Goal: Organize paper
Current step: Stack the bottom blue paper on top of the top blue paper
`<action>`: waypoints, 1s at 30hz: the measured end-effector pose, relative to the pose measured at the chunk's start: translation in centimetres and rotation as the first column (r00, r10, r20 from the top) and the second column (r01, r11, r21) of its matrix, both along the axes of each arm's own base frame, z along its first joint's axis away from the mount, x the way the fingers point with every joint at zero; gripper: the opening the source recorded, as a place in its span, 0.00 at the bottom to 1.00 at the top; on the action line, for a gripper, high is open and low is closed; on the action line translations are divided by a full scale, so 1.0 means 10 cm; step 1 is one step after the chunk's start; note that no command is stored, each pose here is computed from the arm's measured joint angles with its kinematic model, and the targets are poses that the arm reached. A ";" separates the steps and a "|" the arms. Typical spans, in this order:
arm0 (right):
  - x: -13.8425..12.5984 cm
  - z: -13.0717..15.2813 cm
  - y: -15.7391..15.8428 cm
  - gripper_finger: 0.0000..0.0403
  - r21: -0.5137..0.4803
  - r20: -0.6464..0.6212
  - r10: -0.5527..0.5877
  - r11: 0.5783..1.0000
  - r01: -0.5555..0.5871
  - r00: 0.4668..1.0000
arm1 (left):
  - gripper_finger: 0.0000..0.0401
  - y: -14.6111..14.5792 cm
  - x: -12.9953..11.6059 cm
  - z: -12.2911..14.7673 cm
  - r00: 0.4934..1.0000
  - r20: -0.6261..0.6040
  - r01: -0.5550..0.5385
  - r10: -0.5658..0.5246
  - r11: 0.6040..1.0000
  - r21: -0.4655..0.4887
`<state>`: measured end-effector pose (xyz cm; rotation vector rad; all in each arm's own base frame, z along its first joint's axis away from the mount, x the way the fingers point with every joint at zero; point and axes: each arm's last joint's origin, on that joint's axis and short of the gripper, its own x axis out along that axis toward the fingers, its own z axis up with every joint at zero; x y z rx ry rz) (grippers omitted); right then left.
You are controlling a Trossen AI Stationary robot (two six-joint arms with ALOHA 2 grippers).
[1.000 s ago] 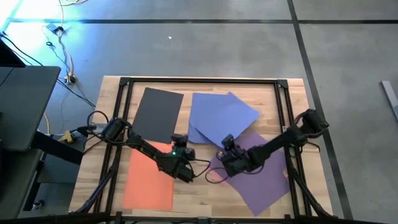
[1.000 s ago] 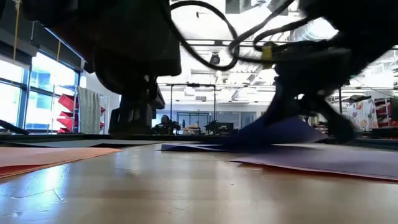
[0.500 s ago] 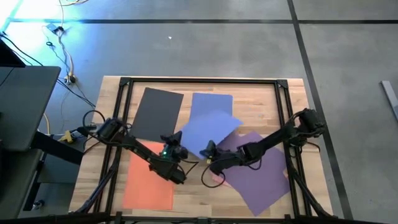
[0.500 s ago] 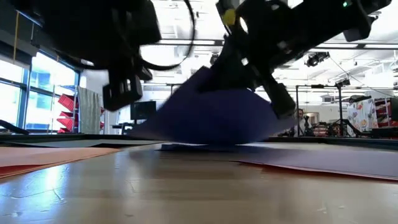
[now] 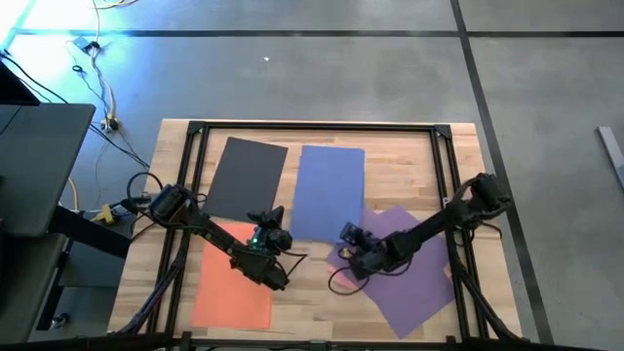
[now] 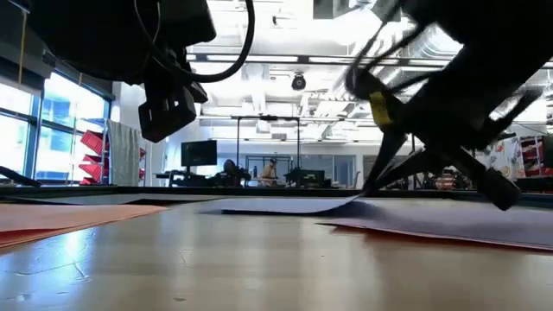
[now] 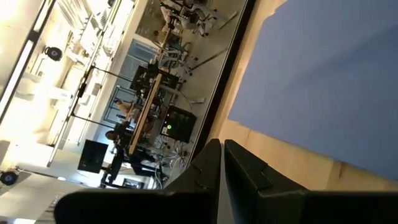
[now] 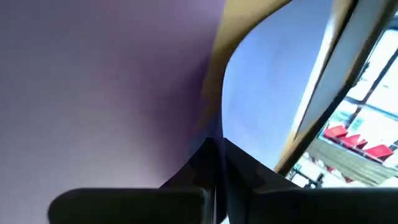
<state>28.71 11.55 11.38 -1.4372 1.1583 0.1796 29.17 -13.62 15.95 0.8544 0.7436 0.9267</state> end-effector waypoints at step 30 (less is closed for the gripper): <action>0.08 -0.01 -0.32 0.00 0.446 0.249 -0.657 0.730 0.518 0.712 | 0.00 0.02 0.04 -0.01 0.999 0.036 -0.010 0.010 1.000 -0.021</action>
